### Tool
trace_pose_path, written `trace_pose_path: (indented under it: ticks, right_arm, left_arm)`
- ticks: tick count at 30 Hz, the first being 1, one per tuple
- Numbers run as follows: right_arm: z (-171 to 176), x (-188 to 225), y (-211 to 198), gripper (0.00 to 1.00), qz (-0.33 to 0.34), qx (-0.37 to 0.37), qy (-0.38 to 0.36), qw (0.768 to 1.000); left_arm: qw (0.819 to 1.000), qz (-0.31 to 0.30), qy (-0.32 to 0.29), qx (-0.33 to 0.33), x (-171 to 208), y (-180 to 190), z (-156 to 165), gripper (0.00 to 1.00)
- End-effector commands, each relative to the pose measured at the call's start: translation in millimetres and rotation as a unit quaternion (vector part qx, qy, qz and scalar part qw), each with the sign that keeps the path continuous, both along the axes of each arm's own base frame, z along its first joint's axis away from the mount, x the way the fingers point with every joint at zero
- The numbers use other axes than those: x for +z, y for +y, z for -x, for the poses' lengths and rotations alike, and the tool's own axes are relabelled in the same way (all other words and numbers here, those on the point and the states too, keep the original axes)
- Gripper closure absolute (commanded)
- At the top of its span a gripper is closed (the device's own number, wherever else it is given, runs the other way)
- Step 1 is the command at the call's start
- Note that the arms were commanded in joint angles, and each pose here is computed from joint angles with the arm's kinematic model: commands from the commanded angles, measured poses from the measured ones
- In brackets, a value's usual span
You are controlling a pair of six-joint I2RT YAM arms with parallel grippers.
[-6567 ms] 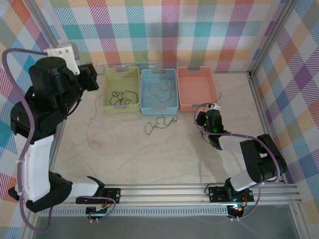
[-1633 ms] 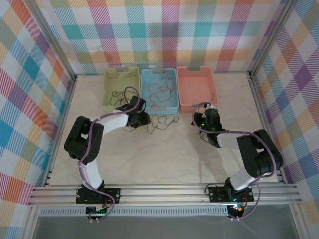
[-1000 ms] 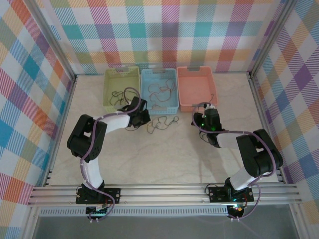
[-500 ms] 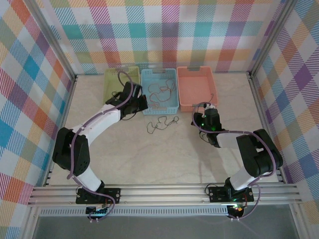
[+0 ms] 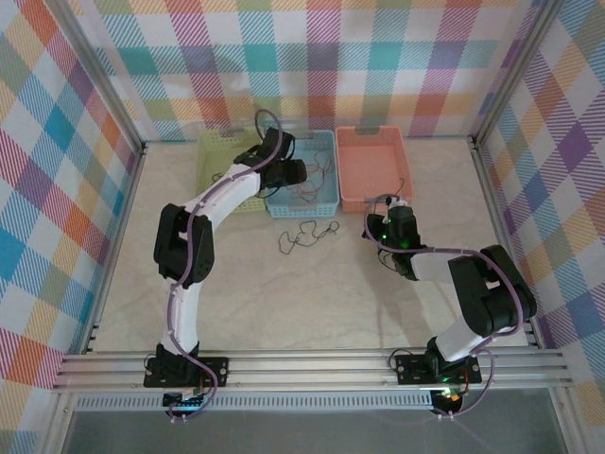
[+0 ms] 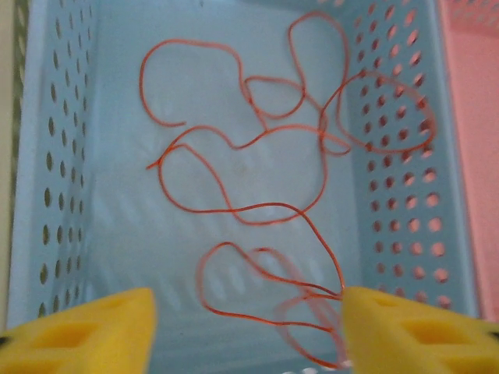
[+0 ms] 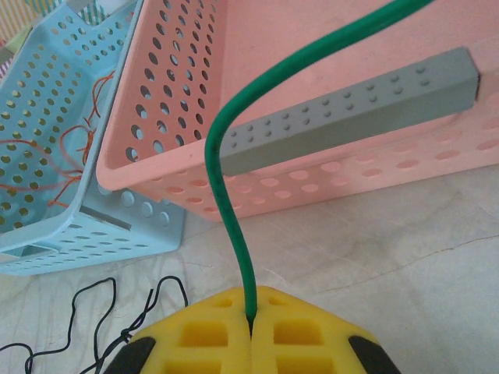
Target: Untangle the cables
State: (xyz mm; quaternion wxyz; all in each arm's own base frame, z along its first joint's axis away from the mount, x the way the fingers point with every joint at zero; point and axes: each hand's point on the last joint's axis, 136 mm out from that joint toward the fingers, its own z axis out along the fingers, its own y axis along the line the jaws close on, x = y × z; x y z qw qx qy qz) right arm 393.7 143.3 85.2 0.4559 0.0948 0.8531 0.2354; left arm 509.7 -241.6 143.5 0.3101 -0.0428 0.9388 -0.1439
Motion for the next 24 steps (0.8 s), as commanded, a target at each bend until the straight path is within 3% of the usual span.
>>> trace_pose_path:
  ticks: [1, 7, 15, 24]
  right_arm:
    - [-8.2, 9.4, 2.8, 1.00, -0.010, 0.002, -0.012, 1.000]
    - [-7.8, 10.8, 3.6, 1.00, -0.011, 0.004, -0.015, 1.000]
    - [-4.4, 32.7, 3.9, 1.00, 0.009, 0.020, -0.048, 0.999]
    - [25.5, 141.5, 11.3, 1.00, -0.016, 0.070, -0.125, 0.990]
  left_arm:
    - [0.999, 0.005, -0.042, -0.004, 45.9, 9.4, 9.8, 0.25]
    - [0.987, 0.061, -0.148, -0.009, 104.4, 32.9, 73.2, 0.24]
    - [0.975, 0.062, -0.211, 0.033, 92.3, 92.0, 153.0, 0.20]
    - [0.978, 0.063, -0.197, 0.037, 85.9, 114.6, 199.3, 0.18]
